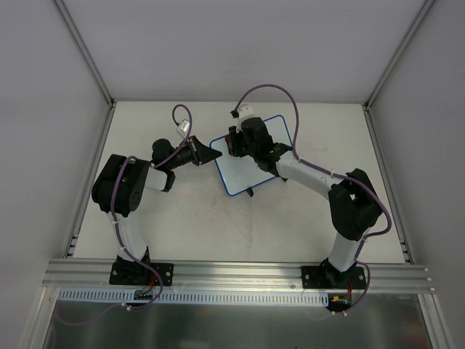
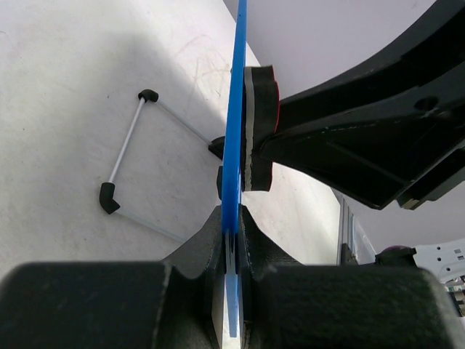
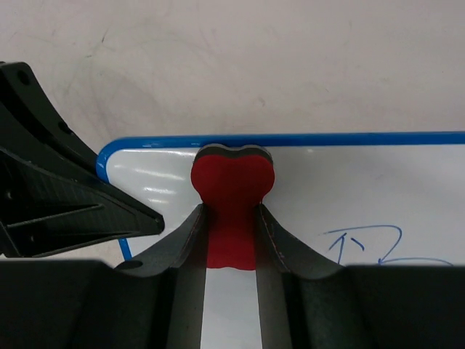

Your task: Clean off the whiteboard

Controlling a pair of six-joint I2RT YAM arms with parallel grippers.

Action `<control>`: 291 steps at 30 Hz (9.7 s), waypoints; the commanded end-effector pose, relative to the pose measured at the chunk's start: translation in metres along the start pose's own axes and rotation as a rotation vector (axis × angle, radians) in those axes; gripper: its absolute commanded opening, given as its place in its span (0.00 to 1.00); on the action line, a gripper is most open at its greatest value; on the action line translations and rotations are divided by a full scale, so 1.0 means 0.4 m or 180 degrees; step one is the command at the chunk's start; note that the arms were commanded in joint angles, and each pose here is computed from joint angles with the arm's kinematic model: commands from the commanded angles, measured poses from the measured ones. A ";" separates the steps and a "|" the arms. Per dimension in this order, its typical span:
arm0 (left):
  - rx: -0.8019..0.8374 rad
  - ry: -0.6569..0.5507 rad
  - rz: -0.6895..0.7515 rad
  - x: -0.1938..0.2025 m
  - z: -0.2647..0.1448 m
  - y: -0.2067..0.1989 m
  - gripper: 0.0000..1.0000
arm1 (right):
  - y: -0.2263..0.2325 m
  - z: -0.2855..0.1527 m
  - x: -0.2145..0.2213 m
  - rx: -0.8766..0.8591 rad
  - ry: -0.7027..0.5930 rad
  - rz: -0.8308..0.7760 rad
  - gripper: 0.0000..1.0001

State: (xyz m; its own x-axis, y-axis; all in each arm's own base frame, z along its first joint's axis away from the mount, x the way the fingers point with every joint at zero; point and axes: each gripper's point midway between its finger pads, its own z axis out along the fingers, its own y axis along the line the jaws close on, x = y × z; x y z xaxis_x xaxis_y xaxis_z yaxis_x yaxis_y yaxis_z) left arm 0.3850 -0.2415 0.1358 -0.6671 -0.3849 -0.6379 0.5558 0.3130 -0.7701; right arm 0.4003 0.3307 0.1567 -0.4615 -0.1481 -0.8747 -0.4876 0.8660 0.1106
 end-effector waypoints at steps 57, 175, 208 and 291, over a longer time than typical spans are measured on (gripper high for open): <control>0.0458 0.0143 0.0331 0.012 0.001 -0.077 0.00 | -0.096 -0.036 -0.047 0.0152 -0.0092 0.0094 0.00; 0.0549 0.0155 0.0343 0.014 0.000 -0.088 0.00 | -0.356 -0.031 0.113 0.0691 0.0155 0.1269 0.00; 0.0544 0.0135 0.0339 0.011 0.000 -0.088 0.00 | -0.366 -0.231 0.362 0.1220 0.0301 0.1799 0.00; 0.0530 0.0135 0.0309 0.012 -0.002 -0.084 0.00 | -0.139 -0.332 0.161 0.0703 0.0212 0.0396 0.00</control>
State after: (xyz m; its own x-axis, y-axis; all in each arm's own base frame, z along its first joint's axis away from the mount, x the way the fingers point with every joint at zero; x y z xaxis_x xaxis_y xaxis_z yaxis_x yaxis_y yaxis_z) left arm 0.3677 -0.2498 0.1310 -0.7287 -0.3269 -0.6018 0.5472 0.2505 -0.7986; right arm 0.3148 0.2207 0.1471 -0.5511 -0.0846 -0.8302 -0.2689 0.9598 0.0806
